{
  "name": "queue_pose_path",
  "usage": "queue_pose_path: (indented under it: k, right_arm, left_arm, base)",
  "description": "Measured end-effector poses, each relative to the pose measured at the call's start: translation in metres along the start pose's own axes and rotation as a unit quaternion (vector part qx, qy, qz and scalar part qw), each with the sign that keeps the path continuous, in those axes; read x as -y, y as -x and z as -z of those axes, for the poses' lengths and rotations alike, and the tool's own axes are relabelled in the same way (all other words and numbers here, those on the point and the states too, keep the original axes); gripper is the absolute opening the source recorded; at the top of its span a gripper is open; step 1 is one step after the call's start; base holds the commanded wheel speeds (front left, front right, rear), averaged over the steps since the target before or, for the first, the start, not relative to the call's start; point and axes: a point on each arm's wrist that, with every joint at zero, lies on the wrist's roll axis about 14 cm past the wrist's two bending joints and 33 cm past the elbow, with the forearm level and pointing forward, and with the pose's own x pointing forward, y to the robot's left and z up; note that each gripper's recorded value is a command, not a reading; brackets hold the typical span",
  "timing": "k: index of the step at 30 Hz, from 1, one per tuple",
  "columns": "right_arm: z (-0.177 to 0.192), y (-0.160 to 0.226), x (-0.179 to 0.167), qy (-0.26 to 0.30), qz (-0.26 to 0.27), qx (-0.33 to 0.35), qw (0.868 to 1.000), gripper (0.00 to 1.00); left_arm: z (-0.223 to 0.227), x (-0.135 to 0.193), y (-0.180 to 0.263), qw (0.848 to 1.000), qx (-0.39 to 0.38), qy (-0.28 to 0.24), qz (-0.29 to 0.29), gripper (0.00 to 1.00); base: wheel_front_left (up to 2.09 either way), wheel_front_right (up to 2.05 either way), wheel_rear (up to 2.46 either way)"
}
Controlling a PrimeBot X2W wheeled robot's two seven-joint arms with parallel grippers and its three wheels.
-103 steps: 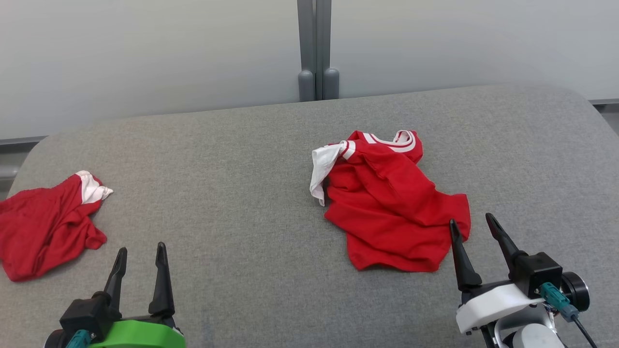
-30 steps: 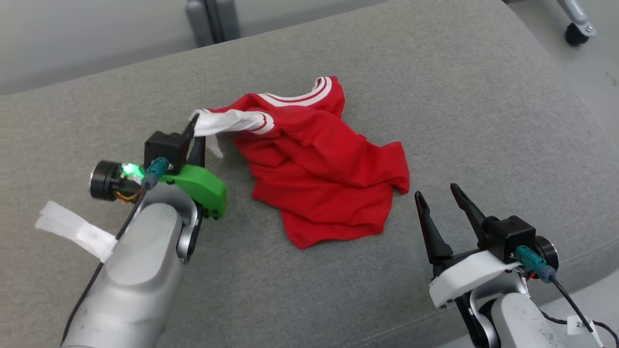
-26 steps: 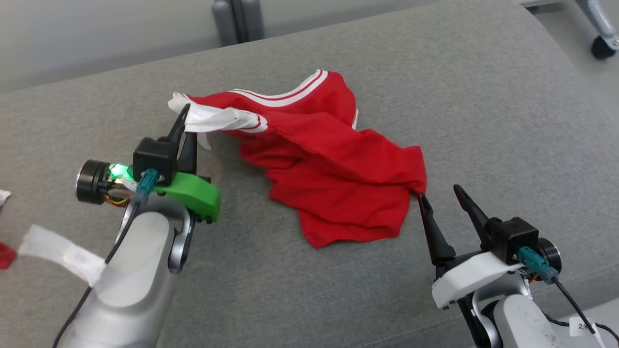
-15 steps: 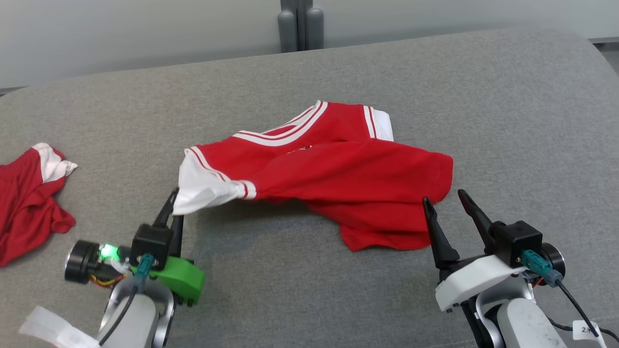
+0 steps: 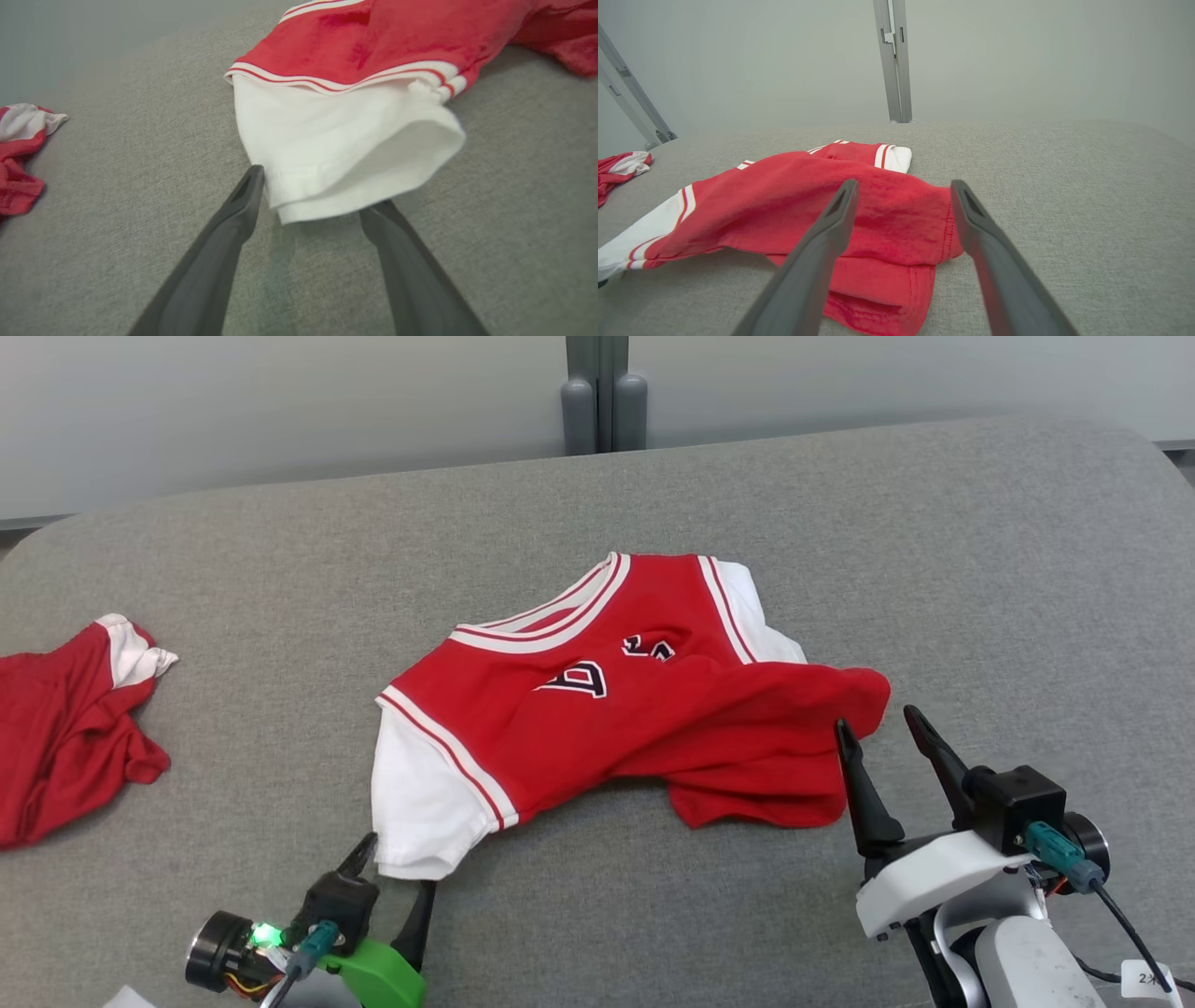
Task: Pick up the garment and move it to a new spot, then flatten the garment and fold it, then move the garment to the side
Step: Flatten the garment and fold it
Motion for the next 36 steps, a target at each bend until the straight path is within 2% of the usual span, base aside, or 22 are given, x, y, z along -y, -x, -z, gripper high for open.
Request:
queue_pose_path:
  k: [2,5,10,12,19,22,31,36]
  right_arm:
    - [-0.002,0.001,0.001,0.001,0.002,0.003,1.000,1.00]
    - [-0.004,0.004,0.002,0.001,0.004,0.005,1.000,1.00]
    - [-0.007,0.007,0.002,0.002,0.005,0.008,1.000,1.00]
    - [-0.009,0.007,0.002,0.003,0.005,0.010,1.000,1.00]
    - [-0.015,0.014,0.002,0.007,0.007,0.016,1.000,1.00]
    - [-0.017,0.017,0.005,0.009,0.011,0.017,1.000,1.00]
    - [-0.015,0.023,0.013,0.011,0.024,0.008,1.000,1.00]
    - [-0.027,-0.005,0.015,0.000,0.021,-0.016,1.000,1.00]
  left_arm:
    - [-0.007,0.001,0.003,1.000,0.015,0.018,0.000,1.00]
    - [-0.040,-0.015,0.005,0.995,0.076,0.054,-0.031,1.00]
    - [-0.110,-0.048,0.027,0.970,0.200,0.105,-0.086,1.00]
    - [-0.117,-0.055,0.036,0.963,0.219,0.120,-0.102,1.00]
    - [-0.127,-0.066,0.047,0.948,0.248,0.160,-0.119,1.00]
    - [-0.124,-0.069,0.046,0.946,0.248,0.170,-0.123,1.00]
    - [-0.107,-0.060,0.035,0.952,0.221,0.173,-0.117,1.00]
    - [-0.102,-0.059,0.030,0.956,0.212,0.168,-0.116,1.00]
  base:
    - [0.00,0.00,0.00]
    - [0.00,0.00,0.00]
    - [0.00,0.00,0.00]
    - [0.00,0.00,0.00]
    - [0.00,0.00,0.00]
    - [0.00,0.00,0.00]
    - [0.00,0.00,0.00]
    - [0.00,0.00,0.00]
